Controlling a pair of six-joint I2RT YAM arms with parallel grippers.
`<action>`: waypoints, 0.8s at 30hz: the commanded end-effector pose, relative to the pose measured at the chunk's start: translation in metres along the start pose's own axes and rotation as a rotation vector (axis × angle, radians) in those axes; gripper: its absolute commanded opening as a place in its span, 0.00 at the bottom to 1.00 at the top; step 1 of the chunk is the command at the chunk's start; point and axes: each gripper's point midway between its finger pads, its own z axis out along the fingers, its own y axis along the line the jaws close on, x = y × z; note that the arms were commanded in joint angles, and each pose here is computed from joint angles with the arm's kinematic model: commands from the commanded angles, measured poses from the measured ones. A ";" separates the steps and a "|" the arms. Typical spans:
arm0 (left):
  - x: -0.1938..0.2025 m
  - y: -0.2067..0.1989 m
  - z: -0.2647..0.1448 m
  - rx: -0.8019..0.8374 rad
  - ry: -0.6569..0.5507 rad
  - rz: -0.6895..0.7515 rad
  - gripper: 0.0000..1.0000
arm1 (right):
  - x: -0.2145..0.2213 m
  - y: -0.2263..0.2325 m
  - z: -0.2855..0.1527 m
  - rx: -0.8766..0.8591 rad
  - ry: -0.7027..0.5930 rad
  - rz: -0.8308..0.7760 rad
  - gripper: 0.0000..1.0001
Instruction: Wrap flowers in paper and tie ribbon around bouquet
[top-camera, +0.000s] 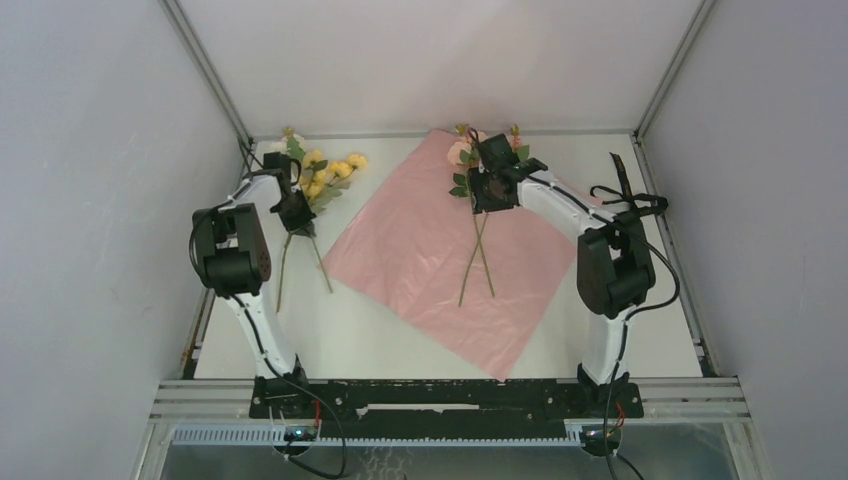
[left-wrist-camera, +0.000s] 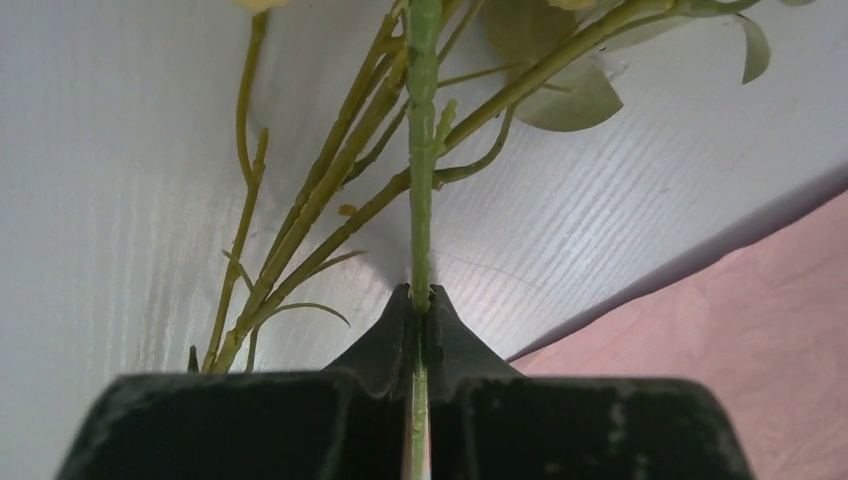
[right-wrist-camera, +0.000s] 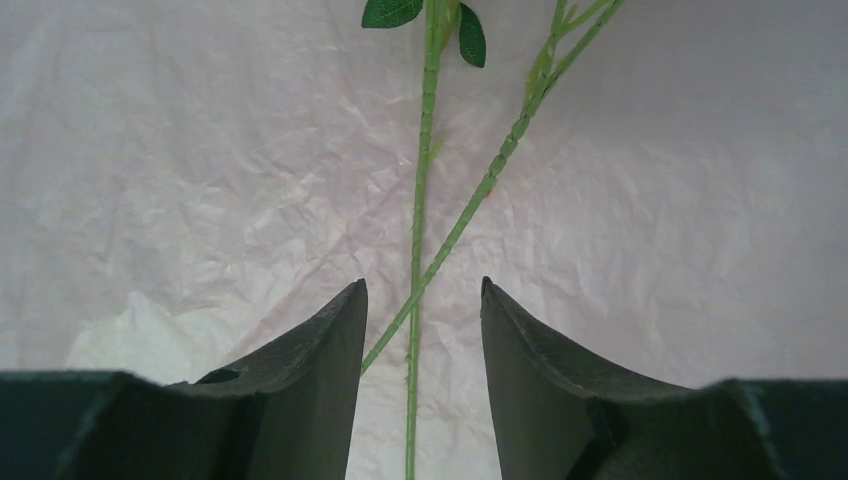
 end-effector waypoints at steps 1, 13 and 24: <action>-0.016 -0.019 -0.041 0.094 -0.082 -0.012 0.00 | -0.019 0.010 -0.041 -0.055 -0.097 -0.026 0.54; -0.019 -0.069 -0.167 0.416 -0.325 0.079 0.00 | -0.037 0.099 -0.123 -0.469 -0.357 -0.081 0.54; 0.048 -0.185 -0.276 0.858 -0.386 0.315 0.00 | -0.039 0.266 -0.187 -1.073 -0.486 -0.123 0.69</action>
